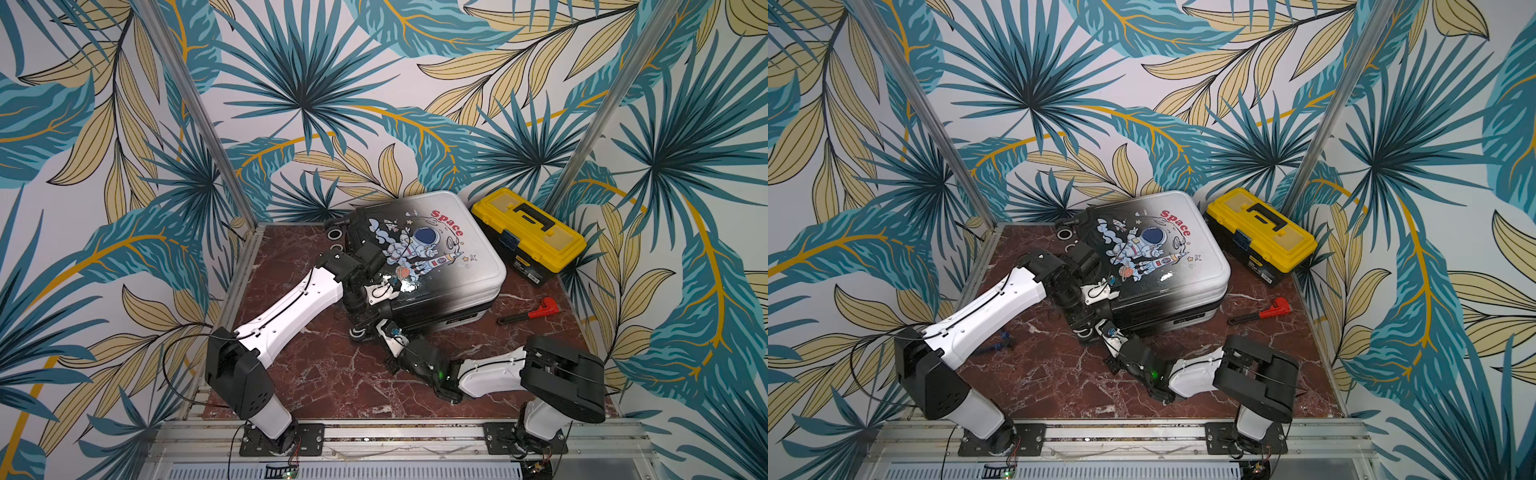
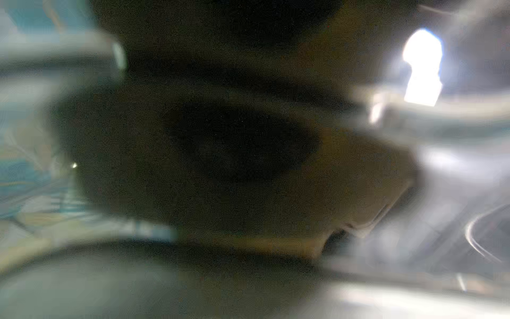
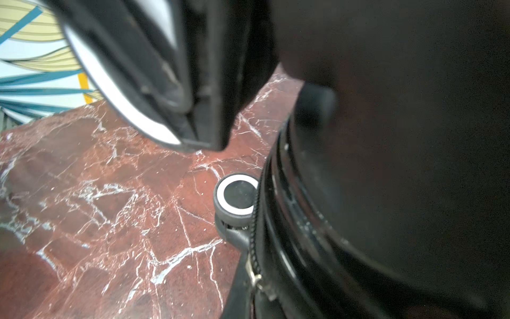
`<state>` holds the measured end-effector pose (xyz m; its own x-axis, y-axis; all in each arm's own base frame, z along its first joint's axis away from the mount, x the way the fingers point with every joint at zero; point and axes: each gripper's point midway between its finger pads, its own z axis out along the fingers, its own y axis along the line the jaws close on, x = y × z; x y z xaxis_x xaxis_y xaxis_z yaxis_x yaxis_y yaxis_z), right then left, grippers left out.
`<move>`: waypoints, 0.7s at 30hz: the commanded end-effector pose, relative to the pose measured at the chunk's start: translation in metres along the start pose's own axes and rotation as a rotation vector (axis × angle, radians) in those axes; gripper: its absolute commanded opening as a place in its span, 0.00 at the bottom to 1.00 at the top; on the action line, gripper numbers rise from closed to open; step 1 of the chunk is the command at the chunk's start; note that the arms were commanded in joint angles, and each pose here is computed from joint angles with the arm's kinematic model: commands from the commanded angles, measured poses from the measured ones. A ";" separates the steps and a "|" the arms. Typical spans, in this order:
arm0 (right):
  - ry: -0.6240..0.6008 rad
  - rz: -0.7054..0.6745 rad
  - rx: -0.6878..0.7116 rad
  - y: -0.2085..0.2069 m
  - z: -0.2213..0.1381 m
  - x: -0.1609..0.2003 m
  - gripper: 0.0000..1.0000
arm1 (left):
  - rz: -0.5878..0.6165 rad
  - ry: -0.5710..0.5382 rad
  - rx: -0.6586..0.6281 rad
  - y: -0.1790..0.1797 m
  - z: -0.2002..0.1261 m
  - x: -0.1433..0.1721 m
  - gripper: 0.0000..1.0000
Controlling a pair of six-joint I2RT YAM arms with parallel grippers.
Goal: Close the suitcase zippers
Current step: Zip the zipper on the suitcase, then place the suitcase at the center of the board.
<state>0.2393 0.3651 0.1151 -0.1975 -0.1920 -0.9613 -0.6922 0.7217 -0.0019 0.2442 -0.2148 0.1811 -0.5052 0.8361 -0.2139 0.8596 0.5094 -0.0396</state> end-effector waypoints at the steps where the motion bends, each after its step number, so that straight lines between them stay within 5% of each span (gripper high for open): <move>1: -0.493 0.206 -0.111 0.019 -0.038 -0.137 0.00 | 0.060 -0.298 0.384 -0.093 -0.004 -0.085 0.44; 8: -0.299 0.176 0.053 -0.015 -0.043 -0.072 0.00 | 0.055 -0.284 0.278 -0.077 -0.001 -0.078 0.57; 12: -0.174 0.109 0.088 -0.024 -0.052 -0.040 0.14 | 0.057 -0.233 0.138 -0.054 0.011 -0.064 0.77; 21: -0.035 0.032 0.148 -0.044 -0.078 -0.016 0.46 | 0.058 -0.284 -0.022 -0.027 -0.018 -0.054 0.94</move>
<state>0.2185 0.2980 0.1529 -0.1837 -0.0974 -0.9782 -0.6014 0.7983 0.0335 0.2362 -0.2646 0.1784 -0.4818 0.8023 -0.3523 0.8697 0.4870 -0.0804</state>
